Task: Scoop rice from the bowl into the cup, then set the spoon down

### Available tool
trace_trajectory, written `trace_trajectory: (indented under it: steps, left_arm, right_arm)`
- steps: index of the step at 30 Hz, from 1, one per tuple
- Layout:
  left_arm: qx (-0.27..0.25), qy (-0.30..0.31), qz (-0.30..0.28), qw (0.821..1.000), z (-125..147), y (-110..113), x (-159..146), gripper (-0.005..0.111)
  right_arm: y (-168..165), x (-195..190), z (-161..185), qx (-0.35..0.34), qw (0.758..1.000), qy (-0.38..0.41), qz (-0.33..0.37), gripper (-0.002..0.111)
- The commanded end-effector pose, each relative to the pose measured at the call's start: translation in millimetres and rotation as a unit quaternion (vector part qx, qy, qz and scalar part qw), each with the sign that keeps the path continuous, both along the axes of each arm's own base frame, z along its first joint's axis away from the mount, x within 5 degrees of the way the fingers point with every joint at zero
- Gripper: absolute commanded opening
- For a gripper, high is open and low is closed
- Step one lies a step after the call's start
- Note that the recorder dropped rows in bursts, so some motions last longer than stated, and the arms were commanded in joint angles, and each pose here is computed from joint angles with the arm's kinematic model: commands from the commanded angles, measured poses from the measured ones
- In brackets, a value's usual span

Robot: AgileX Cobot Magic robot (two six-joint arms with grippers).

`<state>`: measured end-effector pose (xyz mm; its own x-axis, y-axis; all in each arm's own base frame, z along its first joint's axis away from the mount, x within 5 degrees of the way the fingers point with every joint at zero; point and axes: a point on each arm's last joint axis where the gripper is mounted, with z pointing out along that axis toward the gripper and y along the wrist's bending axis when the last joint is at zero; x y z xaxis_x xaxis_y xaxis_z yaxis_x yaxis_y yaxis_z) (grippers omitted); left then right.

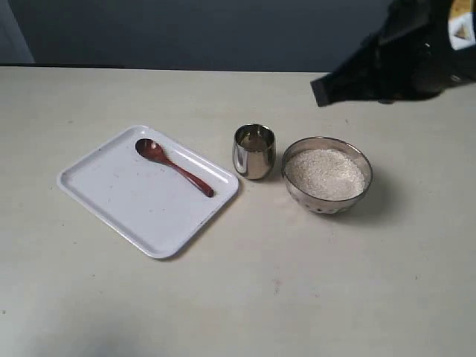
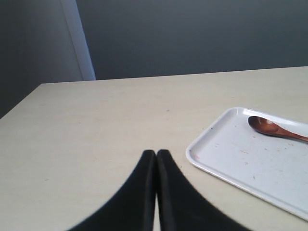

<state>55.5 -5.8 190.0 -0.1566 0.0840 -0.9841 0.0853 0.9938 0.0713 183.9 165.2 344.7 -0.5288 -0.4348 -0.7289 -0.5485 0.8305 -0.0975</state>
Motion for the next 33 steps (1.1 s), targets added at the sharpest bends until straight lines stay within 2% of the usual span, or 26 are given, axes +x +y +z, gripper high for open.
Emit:
trace_trajectory:
  steps: [1,19,22,27,30,33]
  left_arm:
    - [-0.002,-0.01,0.003,1.0,2,0,0,0.001]
    - [-0.002,-0.01,0.003,1.0,2,0,0,0.001]
    - [-0.002,-0.01,0.003,1.0,2,0,0,0.001]
    - [-0.002,-0.01,0.003,1.0,2,0,0,0.001]
    - [-0.002,-0.01,0.003,1.0,2,0,0,0.001]
    - [-0.002,-0.01,0.003,1.0,2,0,0,0.001]
  right_arm:
    - [-21,-23,-8,0.025,0.999,0.023,-0.012,-0.001]
    - [-26,-27,-5,0.032,0.999,0.018,-0.009,-0.001]
    - [-33,-23,1,-0.023,0.999,-0.044,0.005,-0.001]
    - [-56,-21,18,-0.066,0.989,-0.134,-0.012,-0.001]
    - [-83,-17,25,-0.021,0.983,-0.173,-0.062,-0.001]
    - [-114,-34,25,0.055,0.969,-0.209,-0.118,-0.001]
